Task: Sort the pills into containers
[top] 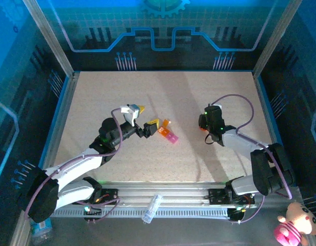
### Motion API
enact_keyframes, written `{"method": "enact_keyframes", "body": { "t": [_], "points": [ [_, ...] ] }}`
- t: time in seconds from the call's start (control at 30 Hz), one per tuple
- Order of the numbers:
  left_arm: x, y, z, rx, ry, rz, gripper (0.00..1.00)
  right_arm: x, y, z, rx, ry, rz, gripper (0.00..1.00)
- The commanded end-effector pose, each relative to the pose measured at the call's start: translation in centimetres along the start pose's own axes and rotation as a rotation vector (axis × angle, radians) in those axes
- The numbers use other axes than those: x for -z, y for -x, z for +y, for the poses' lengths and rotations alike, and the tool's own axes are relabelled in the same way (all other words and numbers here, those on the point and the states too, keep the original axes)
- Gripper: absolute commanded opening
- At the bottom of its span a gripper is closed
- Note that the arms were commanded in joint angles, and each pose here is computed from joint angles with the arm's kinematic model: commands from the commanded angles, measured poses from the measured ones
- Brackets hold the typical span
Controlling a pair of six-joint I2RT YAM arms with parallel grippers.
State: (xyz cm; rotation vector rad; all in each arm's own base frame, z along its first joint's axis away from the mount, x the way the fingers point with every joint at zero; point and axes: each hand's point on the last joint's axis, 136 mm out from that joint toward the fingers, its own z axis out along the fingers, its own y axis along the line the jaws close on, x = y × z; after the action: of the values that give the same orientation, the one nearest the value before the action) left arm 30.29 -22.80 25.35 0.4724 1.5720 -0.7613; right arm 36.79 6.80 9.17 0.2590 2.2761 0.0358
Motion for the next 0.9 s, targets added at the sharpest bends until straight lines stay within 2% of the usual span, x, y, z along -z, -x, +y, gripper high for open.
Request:
{"method": "enact_keyframes", "body": {
  "t": [0.0, 0.1, 0.2, 0.37, 0.5, 0.63, 0.7, 0.87],
  "points": [
    [0.2, 2.1, 0.1, -0.021, 0.013, -0.044, 0.99, -0.2, 0.3, 0.2, -0.012, -0.001, -0.026, 0.57],
    [0.1, 2.0, 0.0, -0.011, 0.012, -0.039, 0.99, 0.3, 0.7, 1.0, -0.007, 0.060, 0.000, 0.74],
    [0.0, 2.1, 0.4, 0.006, 0.032, -0.022, 0.99, 2.2, 2.3, 1.9, 0.003, 0.127, -0.012, 0.80],
    [-0.4, 2.0, 1.1, 0.030, 0.073, 0.008, 0.99, 7.3, 5.3, 3.4, 0.000, 0.257, -0.046, 0.83],
    [-0.8, 1.7, 1.8, 0.063, 0.102, 0.012, 0.99, 10.6, 5.4, 5.4, 0.032, 0.388, -0.005, 0.83],
    [-1.2, 1.2, 3.4, 0.121, 0.177, 0.029, 0.99, 12.3, 3.4, 8.4, 0.142, 0.500, 0.057, 0.83],
    [-1.5, 1.1, 3.4, 0.117, 0.165, 0.042, 0.99, 13.2, 2.9, 10.5, 0.218, 0.547, 0.072, 0.82],
    [-2.2, 0.8, 4.0, 0.059, 0.177, 0.099, 0.99, 12.1, -1.5, 14.2, 0.374, 0.622, 0.185, 0.83]
  ]
}}
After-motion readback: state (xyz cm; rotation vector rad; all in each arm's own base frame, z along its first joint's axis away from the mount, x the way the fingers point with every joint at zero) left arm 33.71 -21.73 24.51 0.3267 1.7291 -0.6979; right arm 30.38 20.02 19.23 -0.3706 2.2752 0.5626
